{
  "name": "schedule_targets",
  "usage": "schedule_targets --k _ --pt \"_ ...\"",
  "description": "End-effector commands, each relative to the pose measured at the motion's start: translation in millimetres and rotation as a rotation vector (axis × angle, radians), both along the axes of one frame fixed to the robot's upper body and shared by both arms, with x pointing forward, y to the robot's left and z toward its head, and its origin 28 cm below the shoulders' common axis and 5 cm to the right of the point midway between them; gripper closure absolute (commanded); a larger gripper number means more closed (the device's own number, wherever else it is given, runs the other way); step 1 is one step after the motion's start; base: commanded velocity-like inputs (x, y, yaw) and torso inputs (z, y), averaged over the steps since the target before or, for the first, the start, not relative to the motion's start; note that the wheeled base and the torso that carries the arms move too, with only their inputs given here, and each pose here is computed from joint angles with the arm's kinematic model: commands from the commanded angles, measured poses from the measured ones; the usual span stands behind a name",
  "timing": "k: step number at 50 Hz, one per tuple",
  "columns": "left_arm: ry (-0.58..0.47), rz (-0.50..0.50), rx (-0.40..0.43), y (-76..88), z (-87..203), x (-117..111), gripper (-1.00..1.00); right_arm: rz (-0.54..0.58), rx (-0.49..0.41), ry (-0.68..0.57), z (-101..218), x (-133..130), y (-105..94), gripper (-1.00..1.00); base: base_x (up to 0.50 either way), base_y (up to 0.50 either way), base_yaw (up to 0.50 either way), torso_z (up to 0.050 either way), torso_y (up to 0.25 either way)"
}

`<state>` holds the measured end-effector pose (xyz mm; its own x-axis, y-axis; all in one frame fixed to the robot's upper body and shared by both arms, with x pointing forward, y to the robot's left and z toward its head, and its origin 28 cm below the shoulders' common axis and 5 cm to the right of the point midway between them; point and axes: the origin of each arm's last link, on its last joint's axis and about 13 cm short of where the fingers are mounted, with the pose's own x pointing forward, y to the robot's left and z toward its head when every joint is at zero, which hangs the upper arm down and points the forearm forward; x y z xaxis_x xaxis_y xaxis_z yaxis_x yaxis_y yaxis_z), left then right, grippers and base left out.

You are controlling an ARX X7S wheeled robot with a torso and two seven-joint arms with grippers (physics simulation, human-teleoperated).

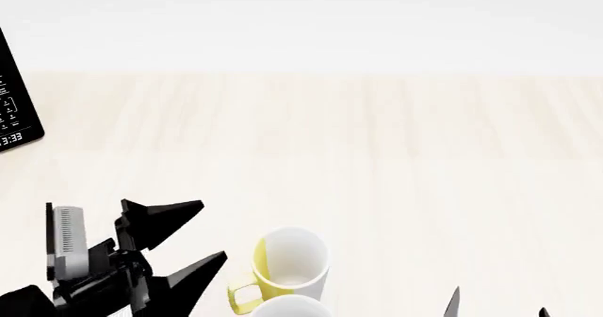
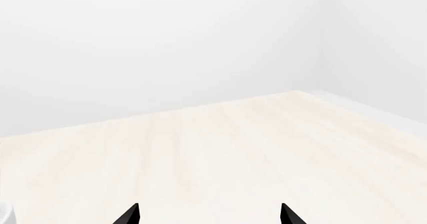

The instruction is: Put the yellow and white mug to the front of the white mug.

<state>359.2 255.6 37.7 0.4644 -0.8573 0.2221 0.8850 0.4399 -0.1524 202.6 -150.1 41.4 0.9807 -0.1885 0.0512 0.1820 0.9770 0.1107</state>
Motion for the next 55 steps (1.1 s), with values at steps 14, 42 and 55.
schedule_targets --k 14,42,55 --pt "-0.236 0.912 -0.152 14.6 17 -81 -1.0 0.0 -0.002 -0.01 2 -2 1.3 -1.0 0.0 0.0 0.0 0.0 0.0" --pt "-0.386 1.304 -0.155 -16.9 45 -178 -1.0 -0.059 -0.073 -0.214 26 -17 4.8 -1.0 0.0 0.0 0.0 0.0 0.0" --pt "-0.479 1.309 -0.182 -17.7 66 -196 -1.0 -0.097 -0.061 -0.31 45 -32 -0.4 -1.0 0.0 0.0 0.0 0.0 0.0"
